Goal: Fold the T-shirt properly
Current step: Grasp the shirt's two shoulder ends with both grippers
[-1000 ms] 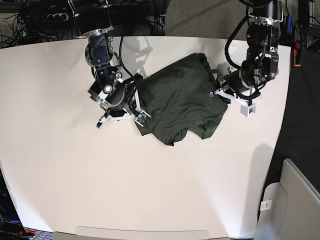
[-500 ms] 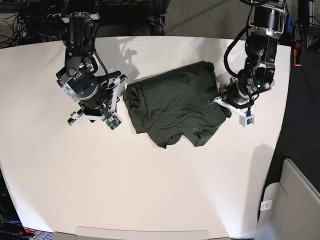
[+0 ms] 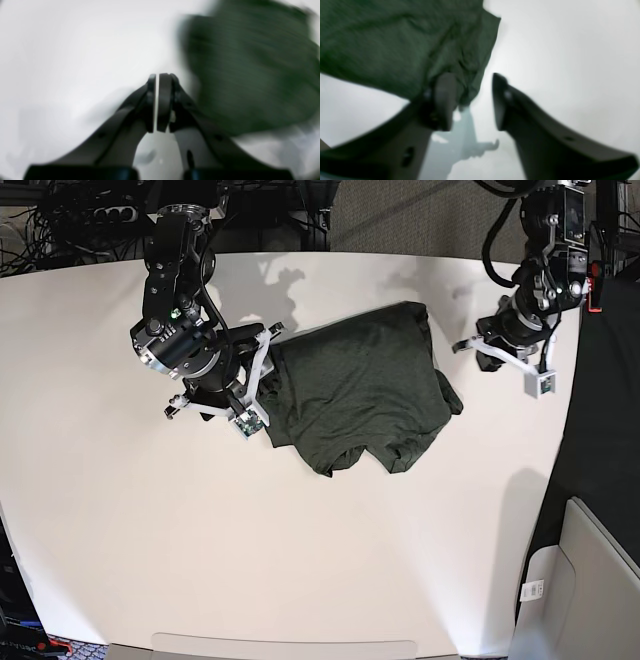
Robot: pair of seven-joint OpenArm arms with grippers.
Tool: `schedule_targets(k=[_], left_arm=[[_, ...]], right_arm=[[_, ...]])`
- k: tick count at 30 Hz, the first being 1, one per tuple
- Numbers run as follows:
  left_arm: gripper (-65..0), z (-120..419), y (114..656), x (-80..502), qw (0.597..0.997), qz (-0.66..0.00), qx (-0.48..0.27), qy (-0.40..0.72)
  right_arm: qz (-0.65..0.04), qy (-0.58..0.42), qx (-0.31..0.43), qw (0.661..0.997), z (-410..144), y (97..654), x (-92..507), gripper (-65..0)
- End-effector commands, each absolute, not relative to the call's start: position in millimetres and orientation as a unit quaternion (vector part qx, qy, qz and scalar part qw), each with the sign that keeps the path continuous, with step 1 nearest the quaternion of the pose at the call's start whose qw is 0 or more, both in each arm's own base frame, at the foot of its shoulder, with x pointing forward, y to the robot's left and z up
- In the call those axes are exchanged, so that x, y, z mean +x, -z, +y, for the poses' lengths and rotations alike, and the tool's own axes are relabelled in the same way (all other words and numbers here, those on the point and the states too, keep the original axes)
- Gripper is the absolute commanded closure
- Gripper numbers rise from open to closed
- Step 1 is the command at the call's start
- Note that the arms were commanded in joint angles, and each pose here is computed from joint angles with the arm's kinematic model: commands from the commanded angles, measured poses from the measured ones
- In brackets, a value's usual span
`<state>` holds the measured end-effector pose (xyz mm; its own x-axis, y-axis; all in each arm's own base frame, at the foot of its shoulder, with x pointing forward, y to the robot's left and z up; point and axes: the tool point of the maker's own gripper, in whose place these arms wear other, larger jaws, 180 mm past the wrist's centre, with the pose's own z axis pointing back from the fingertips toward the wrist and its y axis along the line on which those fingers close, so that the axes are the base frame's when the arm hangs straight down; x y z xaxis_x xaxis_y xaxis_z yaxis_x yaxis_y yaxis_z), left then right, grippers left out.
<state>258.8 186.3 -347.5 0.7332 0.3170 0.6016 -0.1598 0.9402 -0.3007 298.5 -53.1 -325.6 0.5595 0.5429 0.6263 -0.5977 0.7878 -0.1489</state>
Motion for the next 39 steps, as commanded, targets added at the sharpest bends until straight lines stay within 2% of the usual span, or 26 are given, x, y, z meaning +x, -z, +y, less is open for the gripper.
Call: schedule_targets(k=[1,6,12,19,27,39], left_arm=[[-0.7,182.9,334.6,263.4,0.916,-0.366,-0.117,-0.116],[-0.8,138.7,330.6,260.8,0.906,-0.378,-0.180,-0.061],[-0.8,117.0,341.1,250.4,0.915,-0.343,-0.209,-0.045],[-0.8,107.0,363.2,242.5,0.925,-0.308,-0.218,-0.043],[-0.8,109.0,395.6,231.3,0.938,-0.262,-0.216,-0.061],[-0.8,110.4,401.0,230.4,0.940,-0.255,-0.215,-0.065]], right_arm=[[-0.368,-0.322,0.039,0.871,-50.4,309.6,310.0,-30.7],[-0.370,-0.300,0.030,0.879,-66.6,309.0,316.3,-31.9],[-0.334,-0.279,0.047,0.899,-73.6,335.7,315.5,-31.9],[-0.334,-0.276,0.103,0.895,-53.3,341.1,314.4,-31.9],[-0.331,-0.271,0.127,0.895,-36.4,342.6,314.1,-31.9],[-0.305,-0.268,0.160,0.900,-26.4,361.1,306.6,-31.9]])
